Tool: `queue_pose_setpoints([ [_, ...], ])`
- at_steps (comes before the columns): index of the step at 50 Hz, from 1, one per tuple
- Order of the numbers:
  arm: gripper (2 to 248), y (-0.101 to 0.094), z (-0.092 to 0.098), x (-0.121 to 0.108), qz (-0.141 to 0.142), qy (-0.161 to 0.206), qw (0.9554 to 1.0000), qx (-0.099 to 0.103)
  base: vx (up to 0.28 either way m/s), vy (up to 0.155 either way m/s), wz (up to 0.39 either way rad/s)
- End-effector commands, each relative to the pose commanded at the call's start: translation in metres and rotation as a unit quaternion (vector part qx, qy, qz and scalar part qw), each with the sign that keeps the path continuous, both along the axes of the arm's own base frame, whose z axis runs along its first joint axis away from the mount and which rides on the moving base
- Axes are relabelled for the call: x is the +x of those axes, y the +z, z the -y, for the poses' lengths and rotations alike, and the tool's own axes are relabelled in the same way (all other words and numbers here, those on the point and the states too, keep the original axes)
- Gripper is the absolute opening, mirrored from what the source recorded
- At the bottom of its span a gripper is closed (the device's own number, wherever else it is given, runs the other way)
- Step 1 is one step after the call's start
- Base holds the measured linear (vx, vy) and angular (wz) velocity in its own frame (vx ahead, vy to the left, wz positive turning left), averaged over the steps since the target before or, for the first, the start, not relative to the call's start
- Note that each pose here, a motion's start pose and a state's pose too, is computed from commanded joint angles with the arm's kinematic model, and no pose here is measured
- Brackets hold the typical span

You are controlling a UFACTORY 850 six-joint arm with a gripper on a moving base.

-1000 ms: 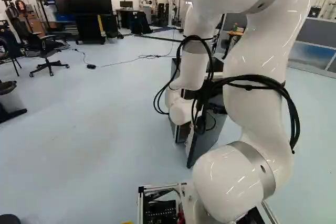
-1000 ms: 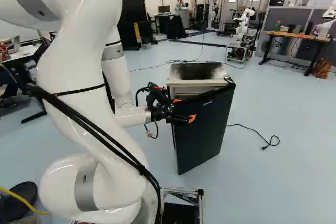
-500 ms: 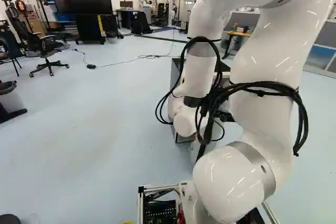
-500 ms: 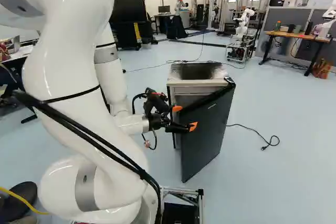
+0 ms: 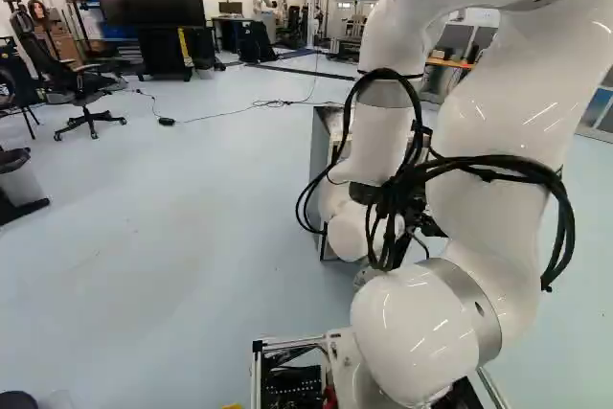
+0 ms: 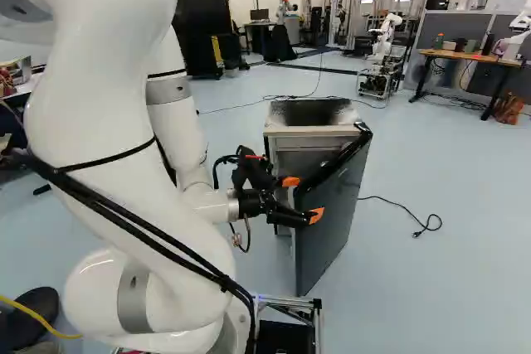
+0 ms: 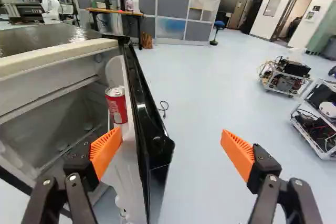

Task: Grab a drink from the fridge

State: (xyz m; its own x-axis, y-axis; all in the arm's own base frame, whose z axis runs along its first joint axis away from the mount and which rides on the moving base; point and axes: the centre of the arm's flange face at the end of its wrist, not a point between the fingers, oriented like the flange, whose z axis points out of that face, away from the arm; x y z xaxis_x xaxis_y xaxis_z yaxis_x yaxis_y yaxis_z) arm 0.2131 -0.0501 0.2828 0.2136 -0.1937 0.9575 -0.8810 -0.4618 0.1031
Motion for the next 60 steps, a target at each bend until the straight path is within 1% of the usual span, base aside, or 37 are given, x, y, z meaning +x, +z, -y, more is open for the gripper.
queue_pose_setpoints([
  [15, 247, 0.002, 0.019, -0.009, 0.004, -0.056, 0.9983, -0.012, 0.0, 0.0, 0.0],
  [29, 247, 0.004, 0.038, -0.014, 0.009, -0.113, 0.9933, -0.023, 0.0, 0.0, 0.0],
  [44, 247, 0.004, 0.061, -0.012, 0.014, -0.17, 0.985, -0.025, 0.0, 0.0, 0.0],
  [60, 247, 0.004, 0.092, -0.001, 0.025, -0.231, 0.9724, -0.026, 0.0, 0.0, 0.0],
])
